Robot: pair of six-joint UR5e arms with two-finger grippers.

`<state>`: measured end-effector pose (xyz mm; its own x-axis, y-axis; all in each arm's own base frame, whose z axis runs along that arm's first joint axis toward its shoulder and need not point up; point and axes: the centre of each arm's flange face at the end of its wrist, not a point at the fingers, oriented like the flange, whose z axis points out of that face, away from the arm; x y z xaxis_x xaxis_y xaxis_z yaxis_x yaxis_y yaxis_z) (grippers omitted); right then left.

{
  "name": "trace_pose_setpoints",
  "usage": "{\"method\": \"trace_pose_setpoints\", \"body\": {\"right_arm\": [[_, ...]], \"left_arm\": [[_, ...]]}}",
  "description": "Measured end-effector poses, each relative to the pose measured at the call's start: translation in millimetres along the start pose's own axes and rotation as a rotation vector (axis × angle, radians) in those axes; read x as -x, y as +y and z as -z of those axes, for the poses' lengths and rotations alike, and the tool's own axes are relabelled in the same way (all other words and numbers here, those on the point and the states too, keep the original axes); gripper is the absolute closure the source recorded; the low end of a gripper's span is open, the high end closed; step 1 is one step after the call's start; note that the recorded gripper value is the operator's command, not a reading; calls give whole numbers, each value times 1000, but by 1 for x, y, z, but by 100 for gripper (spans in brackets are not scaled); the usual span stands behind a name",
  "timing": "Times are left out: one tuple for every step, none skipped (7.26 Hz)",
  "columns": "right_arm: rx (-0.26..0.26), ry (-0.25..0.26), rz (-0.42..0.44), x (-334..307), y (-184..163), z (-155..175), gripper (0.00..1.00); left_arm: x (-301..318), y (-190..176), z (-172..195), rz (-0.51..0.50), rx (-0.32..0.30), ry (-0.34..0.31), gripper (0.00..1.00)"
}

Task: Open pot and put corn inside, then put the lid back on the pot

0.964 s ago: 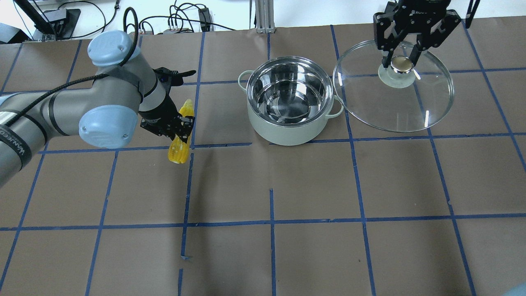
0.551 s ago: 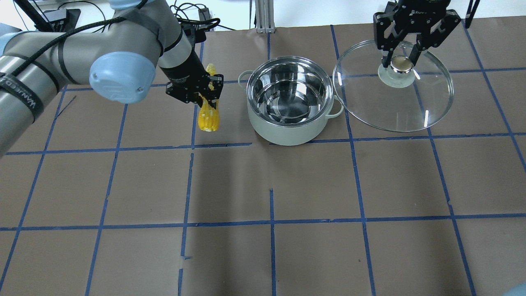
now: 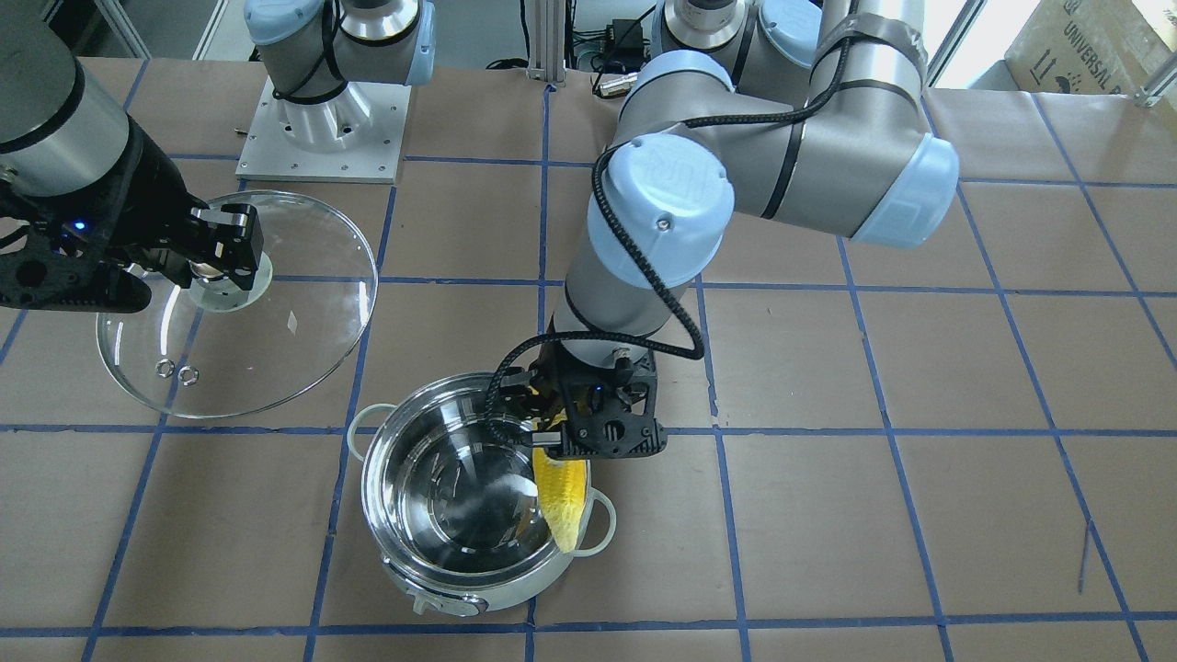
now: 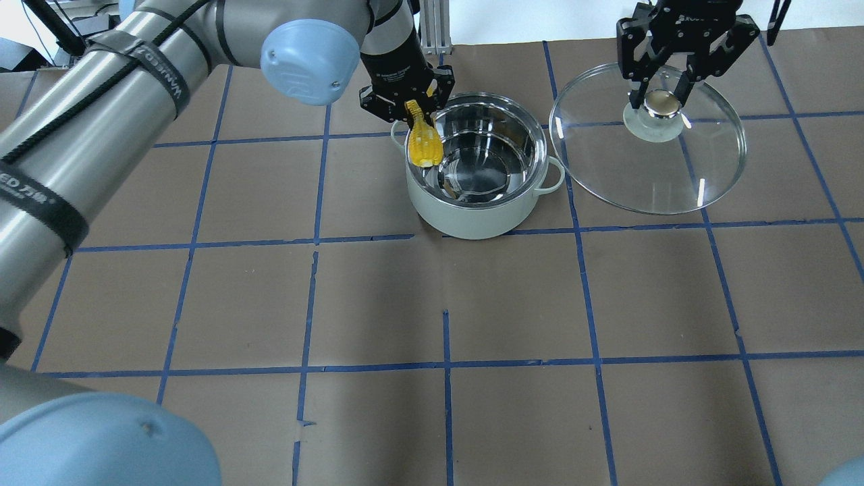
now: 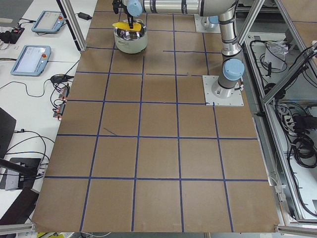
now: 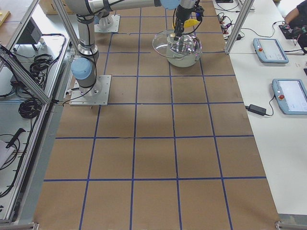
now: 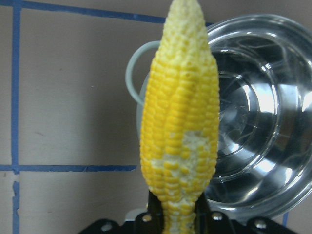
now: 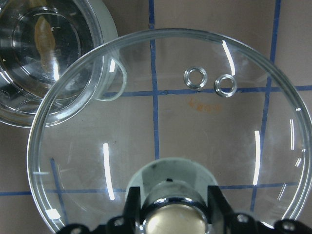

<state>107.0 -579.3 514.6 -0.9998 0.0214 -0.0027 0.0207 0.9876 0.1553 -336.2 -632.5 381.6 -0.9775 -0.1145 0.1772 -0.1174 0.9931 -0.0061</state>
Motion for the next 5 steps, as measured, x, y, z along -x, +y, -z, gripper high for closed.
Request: {"method": "trace_pose_setpoints", "body": {"right_arm": [[-1,0,-2,-3,0,0,81],[-1,-1,-5,-8,-1,1,81],[-2,-4,-3,-17,-3,1,81],[-2,-6,1,-26,-4,2,81],[-4,-7,3,-30,-4,3,81]], "left_arm": [[-14,-6,-15,4,9,-6,88],[-22,-8,-27,2,18,-12,88],[-26,-9,-36,-1,26,-17,86],[-28,-11,-46,-4,33,-21,86],[-31,-12,-59,-12,44,-26,70]]}}
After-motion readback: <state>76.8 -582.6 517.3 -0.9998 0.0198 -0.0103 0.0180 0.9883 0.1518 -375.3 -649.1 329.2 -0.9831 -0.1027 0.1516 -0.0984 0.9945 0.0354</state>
